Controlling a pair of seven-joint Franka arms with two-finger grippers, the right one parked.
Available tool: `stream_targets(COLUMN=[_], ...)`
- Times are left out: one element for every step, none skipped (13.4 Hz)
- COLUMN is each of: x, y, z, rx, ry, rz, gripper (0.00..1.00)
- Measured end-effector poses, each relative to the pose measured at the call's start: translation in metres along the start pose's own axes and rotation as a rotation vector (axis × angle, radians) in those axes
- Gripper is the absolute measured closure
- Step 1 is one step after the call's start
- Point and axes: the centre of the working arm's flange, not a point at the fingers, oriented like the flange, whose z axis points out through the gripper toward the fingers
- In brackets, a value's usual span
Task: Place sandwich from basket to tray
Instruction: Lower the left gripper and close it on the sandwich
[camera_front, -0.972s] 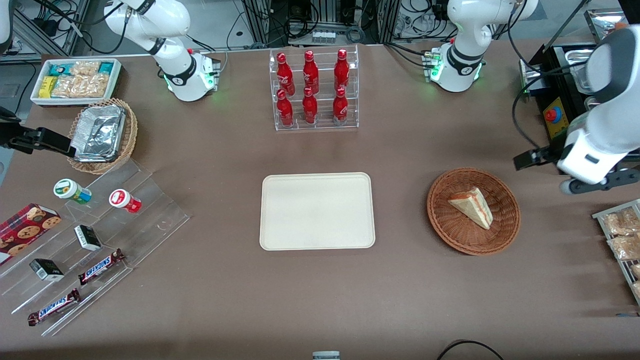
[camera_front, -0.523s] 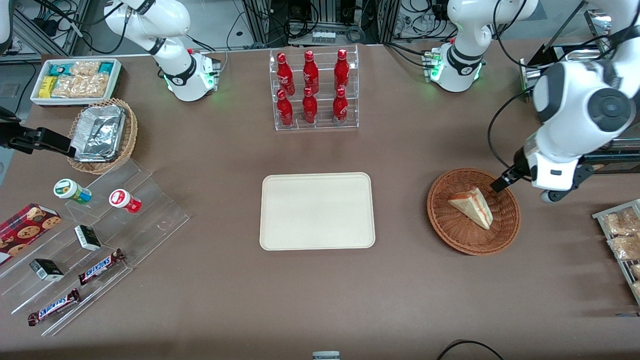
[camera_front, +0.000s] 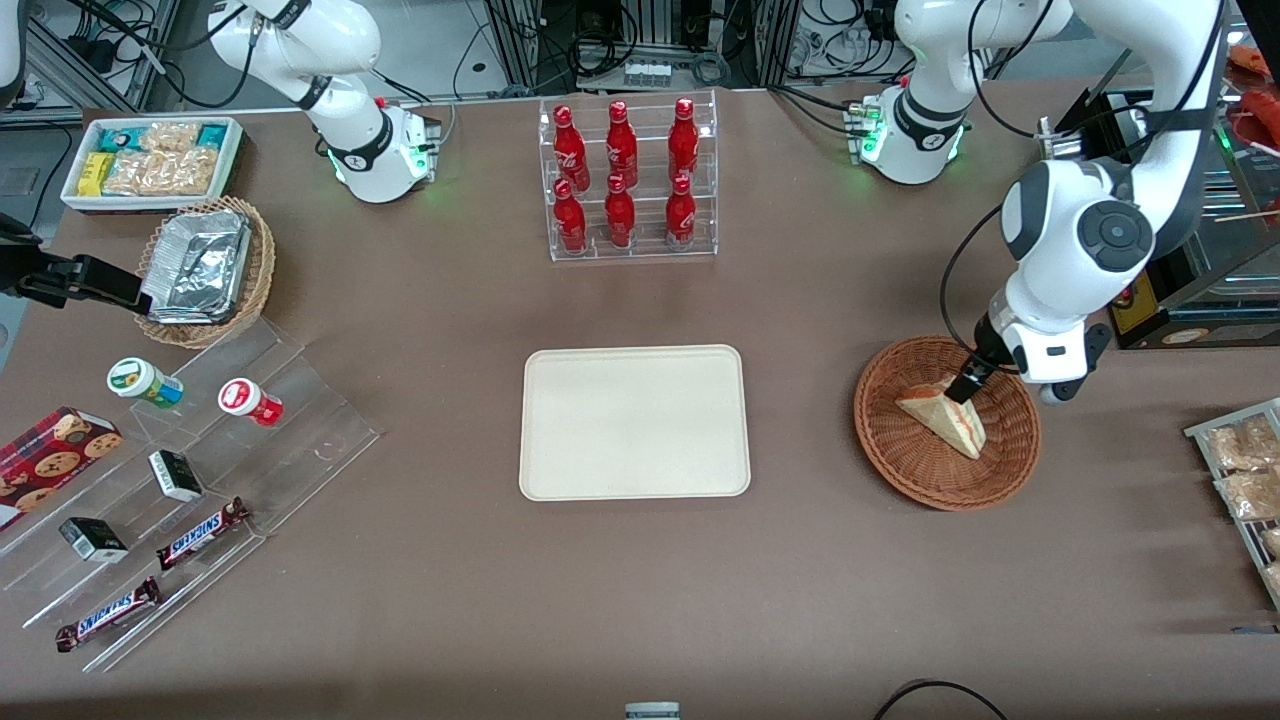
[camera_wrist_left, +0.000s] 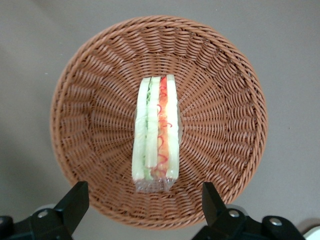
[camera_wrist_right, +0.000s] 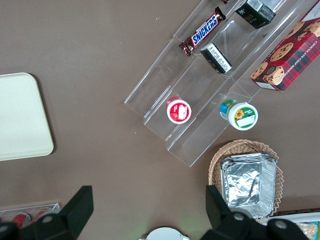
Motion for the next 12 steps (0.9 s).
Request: stream_targets(x=[-0.001, -0.001, -0.001, -0.001, -0.001, -0.001, -0.001, -0.001, -0.002, -0.002, -0.003, -0.003], y=[-0.001, -0.001, 0.0, 0.001, 0.001, 0.002, 0.002, 0.002, 0.002, 0.001, 0.001, 0.001], z=[0.009, 0.017, 0.026, 0.034, 0.04, 0.045, 0.048, 0.052, 0.056, 0.059, 0.064, 0.067], rx=[-0.007, -0.014, -0.021, -0.024, -0.027, -0.032, -0.031, -0.026, -0.019, -0.012, -0.007, -0.004], ry=[0.002, 0.003, 0.004, 0.002, 0.001, 0.001, 0.0, 0.0, 0.002, -0.001, -0.005, -0.008], rz=[-0.001, -0.001, -0.001, 0.0, 0.0, 0.0, 0.001, 0.007, 0.017, 0.021, 0.022, 0.022], gripper=[0.0, 0.0, 0.0, 0.0, 0.0, 0.0, 0.0, 0.0, 0.0, 0.0, 0.0, 0.0])
